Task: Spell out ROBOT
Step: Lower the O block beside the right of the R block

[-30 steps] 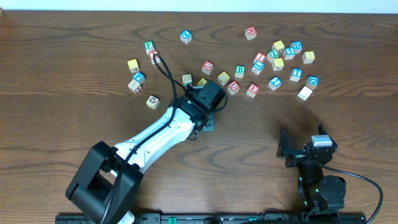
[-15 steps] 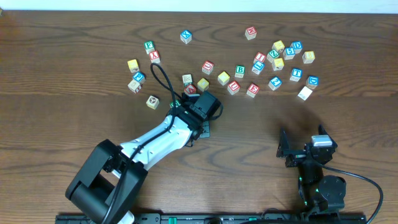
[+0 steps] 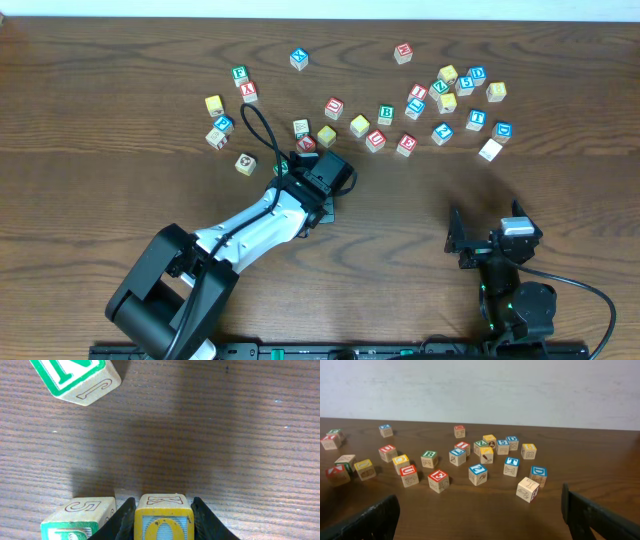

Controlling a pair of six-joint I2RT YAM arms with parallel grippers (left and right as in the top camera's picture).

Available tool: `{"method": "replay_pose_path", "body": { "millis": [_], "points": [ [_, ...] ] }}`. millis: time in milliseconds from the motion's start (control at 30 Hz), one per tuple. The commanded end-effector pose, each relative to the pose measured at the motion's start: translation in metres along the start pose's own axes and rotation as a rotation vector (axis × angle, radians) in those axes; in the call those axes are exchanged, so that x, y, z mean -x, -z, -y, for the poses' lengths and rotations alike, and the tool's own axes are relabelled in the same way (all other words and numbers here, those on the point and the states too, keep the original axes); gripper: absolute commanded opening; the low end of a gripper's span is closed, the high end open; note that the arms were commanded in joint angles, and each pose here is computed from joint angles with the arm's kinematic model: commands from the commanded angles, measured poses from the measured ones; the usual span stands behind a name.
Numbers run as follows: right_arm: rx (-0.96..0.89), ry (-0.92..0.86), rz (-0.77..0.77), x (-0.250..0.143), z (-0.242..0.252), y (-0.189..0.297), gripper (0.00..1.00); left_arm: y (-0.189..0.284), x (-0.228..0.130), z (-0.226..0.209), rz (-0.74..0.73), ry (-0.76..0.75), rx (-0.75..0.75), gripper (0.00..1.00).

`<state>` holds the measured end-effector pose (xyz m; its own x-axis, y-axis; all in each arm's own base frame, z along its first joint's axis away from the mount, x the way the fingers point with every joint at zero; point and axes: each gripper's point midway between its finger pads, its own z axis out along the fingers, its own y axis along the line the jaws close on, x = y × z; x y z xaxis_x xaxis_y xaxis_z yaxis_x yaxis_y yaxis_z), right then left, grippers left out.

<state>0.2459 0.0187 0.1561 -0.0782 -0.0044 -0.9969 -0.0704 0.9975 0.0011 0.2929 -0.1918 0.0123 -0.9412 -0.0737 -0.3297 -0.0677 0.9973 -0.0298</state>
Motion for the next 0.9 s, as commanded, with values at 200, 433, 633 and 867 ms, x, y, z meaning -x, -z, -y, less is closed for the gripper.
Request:
{"method": "replay_pose_path", "body": {
  "millis": [200, 433, 633, 867],
  "points": [
    [0.000, 0.010, -0.003, -0.001, 0.000, 0.000, 0.99, -0.002, -0.006, -0.009, -0.004, 0.001, 0.038, 0.07],
    [0.000, 0.010, -0.003, -0.001, 0.000, 0.000, 0.99, -0.004, -0.014, -0.007, -0.011, -0.022, 0.038, 0.08],
    [0.000, 0.010, -0.003, -0.001, 0.000, 0.000, 0.99, -0.008, -0.019, -0.003, 0.001, -0.033, 0.023, 0.07],
    [0.000, 0.010, -0.003, -0.001, 0.000, 0.000, 0.99, -0.008, -0.019, -0.003, 0.002, -0.033, 0.023, 0.08]
  ]
}}
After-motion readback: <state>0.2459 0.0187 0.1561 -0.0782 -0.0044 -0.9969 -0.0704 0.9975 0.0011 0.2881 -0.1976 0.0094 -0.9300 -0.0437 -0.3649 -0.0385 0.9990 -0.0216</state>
